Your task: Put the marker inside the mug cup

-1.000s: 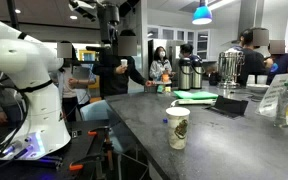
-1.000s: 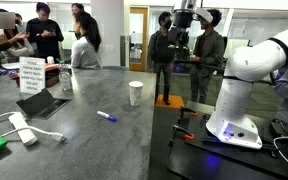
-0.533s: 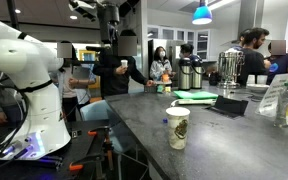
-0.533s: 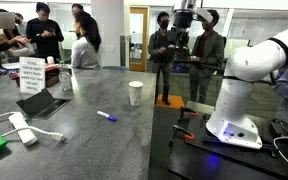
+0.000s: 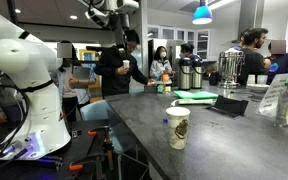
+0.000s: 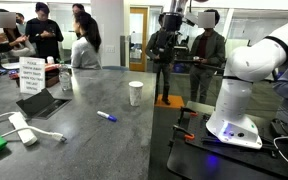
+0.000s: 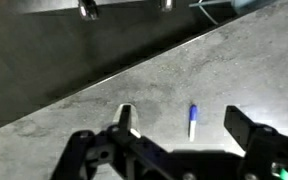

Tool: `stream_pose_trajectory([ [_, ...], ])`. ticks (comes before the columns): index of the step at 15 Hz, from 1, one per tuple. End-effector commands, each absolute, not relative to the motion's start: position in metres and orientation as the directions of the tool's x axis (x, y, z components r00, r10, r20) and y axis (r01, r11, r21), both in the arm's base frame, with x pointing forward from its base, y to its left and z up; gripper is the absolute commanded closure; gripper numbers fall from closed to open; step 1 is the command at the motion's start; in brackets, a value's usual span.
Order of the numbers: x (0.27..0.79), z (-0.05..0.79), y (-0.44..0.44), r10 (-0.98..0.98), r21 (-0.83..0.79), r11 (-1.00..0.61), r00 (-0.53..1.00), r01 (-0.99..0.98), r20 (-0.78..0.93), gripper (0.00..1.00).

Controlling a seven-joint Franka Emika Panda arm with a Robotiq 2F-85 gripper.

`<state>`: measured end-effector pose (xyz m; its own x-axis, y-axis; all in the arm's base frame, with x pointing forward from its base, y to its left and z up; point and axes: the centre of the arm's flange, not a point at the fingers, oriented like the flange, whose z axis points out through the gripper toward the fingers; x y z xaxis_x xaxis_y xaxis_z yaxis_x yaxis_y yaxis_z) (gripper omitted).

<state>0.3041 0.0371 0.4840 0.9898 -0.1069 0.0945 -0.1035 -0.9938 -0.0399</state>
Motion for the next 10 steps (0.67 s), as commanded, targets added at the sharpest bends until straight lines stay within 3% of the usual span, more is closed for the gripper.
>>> stream_pose_trajectory([
  [1, 0.356, 0.464, 0.067, -0.065, -0.041, -0.997, 0.997, -0.063, 0.051, 0.0],
  [10, 0.484, 0.356, 0.128, 0.007, -0.055, -0.998, 1.0, 0.008, 0.005, 0.0],
])
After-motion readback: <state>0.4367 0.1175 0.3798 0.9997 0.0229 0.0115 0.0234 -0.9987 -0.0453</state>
